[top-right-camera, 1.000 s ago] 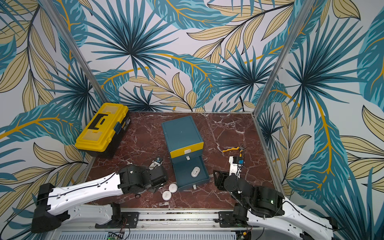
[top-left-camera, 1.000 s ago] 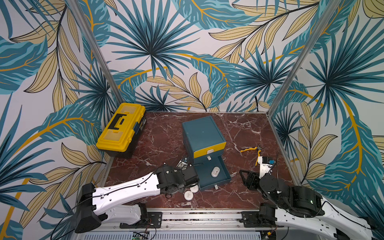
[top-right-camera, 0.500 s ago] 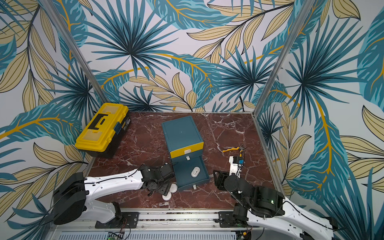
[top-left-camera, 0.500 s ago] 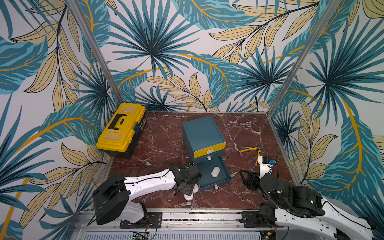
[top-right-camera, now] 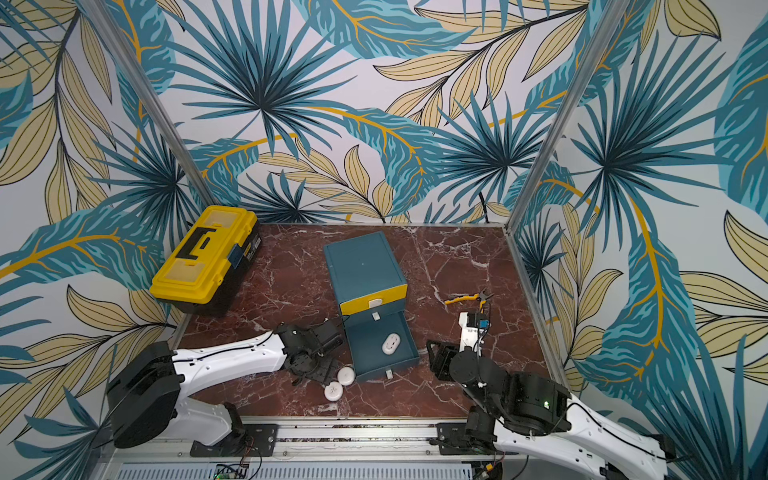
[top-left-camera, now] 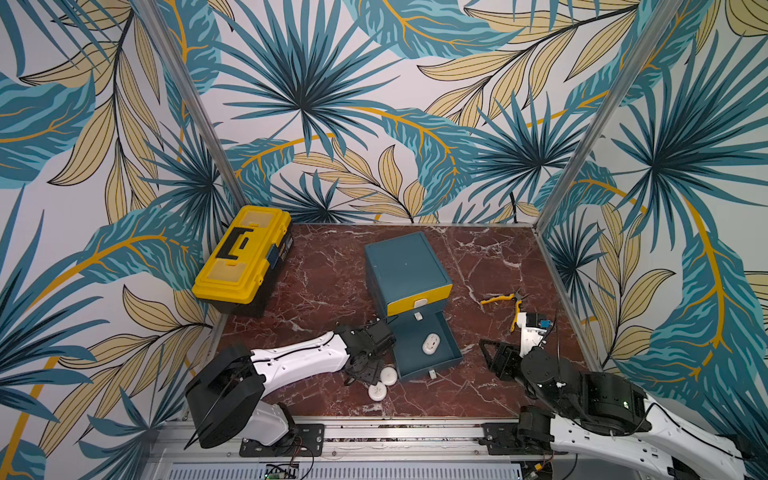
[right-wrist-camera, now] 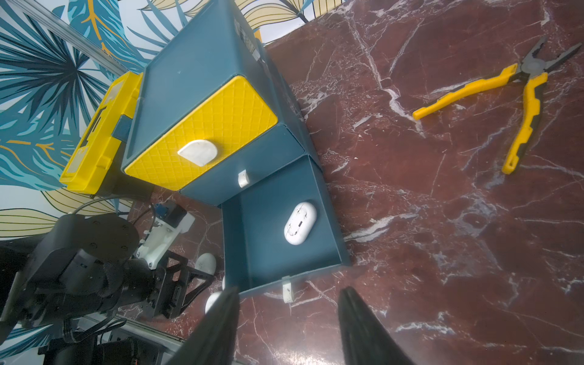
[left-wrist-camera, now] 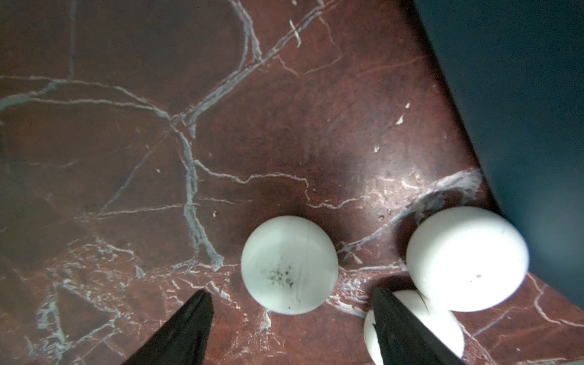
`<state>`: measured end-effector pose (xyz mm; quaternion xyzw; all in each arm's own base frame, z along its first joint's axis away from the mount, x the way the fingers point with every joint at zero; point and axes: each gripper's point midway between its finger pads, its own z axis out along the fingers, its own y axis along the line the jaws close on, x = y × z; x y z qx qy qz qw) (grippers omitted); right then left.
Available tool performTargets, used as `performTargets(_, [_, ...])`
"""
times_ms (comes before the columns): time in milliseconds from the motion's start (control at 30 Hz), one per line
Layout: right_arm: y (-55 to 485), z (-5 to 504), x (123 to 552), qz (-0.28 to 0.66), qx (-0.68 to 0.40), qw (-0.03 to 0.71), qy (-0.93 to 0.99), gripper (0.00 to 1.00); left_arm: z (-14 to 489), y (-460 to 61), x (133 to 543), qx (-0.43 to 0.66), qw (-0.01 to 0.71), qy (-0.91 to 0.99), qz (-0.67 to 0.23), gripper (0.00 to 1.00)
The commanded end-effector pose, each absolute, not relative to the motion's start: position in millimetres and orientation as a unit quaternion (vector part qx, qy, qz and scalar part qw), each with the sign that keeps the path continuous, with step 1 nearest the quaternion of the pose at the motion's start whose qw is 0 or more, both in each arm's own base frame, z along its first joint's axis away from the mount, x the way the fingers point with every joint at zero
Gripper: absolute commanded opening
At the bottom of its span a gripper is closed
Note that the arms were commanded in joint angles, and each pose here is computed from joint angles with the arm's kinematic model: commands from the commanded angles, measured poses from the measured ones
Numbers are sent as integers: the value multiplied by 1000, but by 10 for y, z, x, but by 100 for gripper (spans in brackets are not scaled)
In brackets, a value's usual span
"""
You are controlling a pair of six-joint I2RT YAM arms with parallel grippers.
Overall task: Put the bluetooth earphones in the drawer according to color
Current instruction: Pick up the Bluetooth earphone from the center of the board.
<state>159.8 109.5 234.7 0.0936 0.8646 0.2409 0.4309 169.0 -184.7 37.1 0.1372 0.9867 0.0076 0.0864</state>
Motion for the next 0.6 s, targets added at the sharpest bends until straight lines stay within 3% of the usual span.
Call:
performTargets(0, [1049, 2375, 1601, 238, 94, 439, 861, 56, 252, -1801, 1662, 141, 73, 987, 12, 84])
performTargets(567, [1047, 2357, 1605, 234, 94, 439, 862, 56, 100, -1870, 1701, 133, 61, 989, -12, 73])
